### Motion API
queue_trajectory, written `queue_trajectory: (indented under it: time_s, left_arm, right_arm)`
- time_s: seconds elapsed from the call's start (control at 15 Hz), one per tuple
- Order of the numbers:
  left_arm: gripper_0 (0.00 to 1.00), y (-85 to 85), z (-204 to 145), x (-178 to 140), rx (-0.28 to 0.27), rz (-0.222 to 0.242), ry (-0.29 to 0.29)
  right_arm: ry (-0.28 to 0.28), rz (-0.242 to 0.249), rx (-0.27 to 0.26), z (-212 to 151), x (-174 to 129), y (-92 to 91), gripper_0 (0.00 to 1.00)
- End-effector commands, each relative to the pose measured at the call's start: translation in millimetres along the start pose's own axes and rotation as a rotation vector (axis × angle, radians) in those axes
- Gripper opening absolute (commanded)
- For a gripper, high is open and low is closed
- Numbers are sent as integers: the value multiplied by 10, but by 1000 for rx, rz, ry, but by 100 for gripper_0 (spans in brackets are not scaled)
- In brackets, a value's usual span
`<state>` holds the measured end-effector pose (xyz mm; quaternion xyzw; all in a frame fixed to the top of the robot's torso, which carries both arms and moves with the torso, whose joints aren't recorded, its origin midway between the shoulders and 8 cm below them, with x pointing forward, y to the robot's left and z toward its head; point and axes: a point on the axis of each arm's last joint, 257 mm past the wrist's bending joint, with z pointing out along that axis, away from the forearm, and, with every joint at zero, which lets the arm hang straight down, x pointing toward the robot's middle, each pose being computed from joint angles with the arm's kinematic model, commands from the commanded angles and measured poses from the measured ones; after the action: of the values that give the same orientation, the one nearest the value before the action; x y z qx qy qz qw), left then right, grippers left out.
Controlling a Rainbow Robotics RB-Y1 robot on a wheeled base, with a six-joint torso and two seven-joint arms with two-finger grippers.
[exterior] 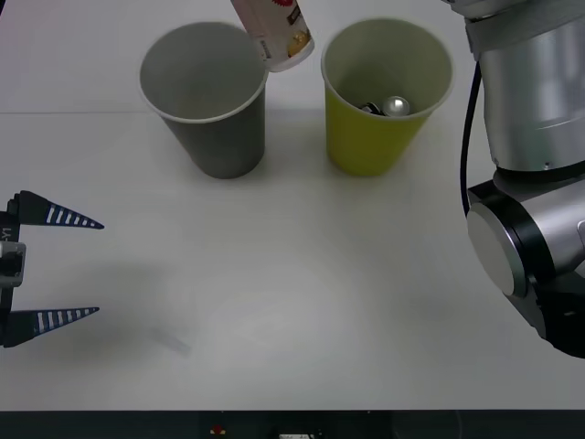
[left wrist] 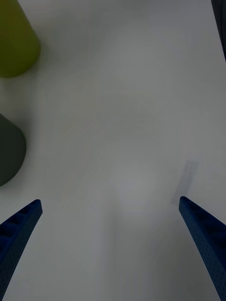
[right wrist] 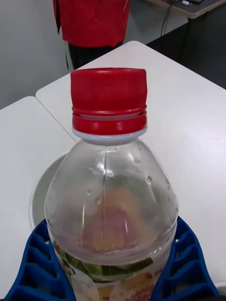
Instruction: Put the can into the green bin and the plastic bottle into the gray bin
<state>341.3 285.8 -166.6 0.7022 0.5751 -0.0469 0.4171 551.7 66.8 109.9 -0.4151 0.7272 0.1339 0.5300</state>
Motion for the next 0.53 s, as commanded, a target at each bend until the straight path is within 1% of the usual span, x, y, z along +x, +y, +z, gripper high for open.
queue_trajectory:
  time_s: [0.07,0.2,0.27,0.47,0.53]
  left_arm:
    - [100,0,0,0,0,0,0]
    - [100,0,0,0,0,0,0]
    - [100,0,0,0,0,0,0]
    - [100,0,0,0,0,0,0]
    - [100,0,0,0,0,0,0]
  right_arm:
    - [-30,17,23,285,-162,-80,0]
    - [-44,23,29,462,-251,-89,0]
    - [-38,19,31,558,-253,-94,0]
    - [-32,17,20,837,-282,23,0]
    - [-17,9,21,939,-268,65,0]
